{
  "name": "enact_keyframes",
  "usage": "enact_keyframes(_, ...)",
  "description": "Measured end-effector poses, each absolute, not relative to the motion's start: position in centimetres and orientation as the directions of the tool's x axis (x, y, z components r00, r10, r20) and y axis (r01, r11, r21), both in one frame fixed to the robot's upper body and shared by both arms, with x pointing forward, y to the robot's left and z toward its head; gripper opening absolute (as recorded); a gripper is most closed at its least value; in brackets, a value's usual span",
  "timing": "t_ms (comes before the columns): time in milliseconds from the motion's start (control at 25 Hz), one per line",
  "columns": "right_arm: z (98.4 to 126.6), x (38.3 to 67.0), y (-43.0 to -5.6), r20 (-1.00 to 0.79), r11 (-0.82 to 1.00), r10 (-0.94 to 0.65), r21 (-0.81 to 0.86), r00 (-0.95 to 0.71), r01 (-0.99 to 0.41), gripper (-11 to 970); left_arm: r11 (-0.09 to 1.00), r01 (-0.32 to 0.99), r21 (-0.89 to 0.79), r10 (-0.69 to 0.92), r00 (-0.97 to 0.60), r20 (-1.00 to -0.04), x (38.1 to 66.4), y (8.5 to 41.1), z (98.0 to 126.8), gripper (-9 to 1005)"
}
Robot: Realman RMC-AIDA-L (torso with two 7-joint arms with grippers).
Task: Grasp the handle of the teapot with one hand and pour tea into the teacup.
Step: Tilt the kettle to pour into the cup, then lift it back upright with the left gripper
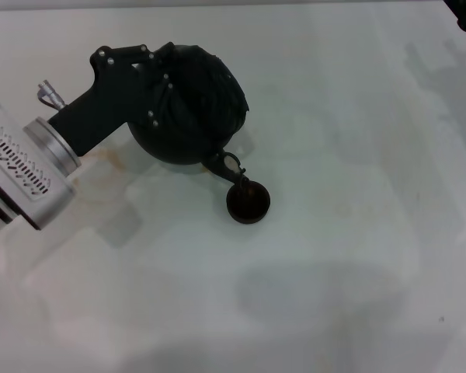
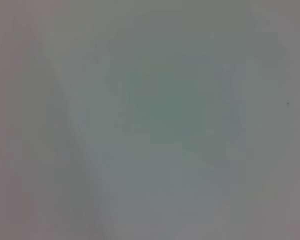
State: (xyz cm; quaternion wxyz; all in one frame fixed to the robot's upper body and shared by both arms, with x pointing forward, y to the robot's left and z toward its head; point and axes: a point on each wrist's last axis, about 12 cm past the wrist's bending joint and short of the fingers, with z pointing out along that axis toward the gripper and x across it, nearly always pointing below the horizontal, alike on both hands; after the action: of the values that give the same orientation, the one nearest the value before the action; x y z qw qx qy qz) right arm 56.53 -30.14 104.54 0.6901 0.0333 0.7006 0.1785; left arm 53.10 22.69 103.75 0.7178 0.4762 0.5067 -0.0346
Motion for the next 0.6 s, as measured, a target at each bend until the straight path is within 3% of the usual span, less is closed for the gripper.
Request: enact_keyframes(600, 104.55, 56.51, -30.16, -0.952, 0.931, 0.303, 0.306, -0.046, -0.200, 858, 0.531, 0.538, 0.655, 0.429, 0.495, -0.755, 53.26, 22.40, 103.88, 103)
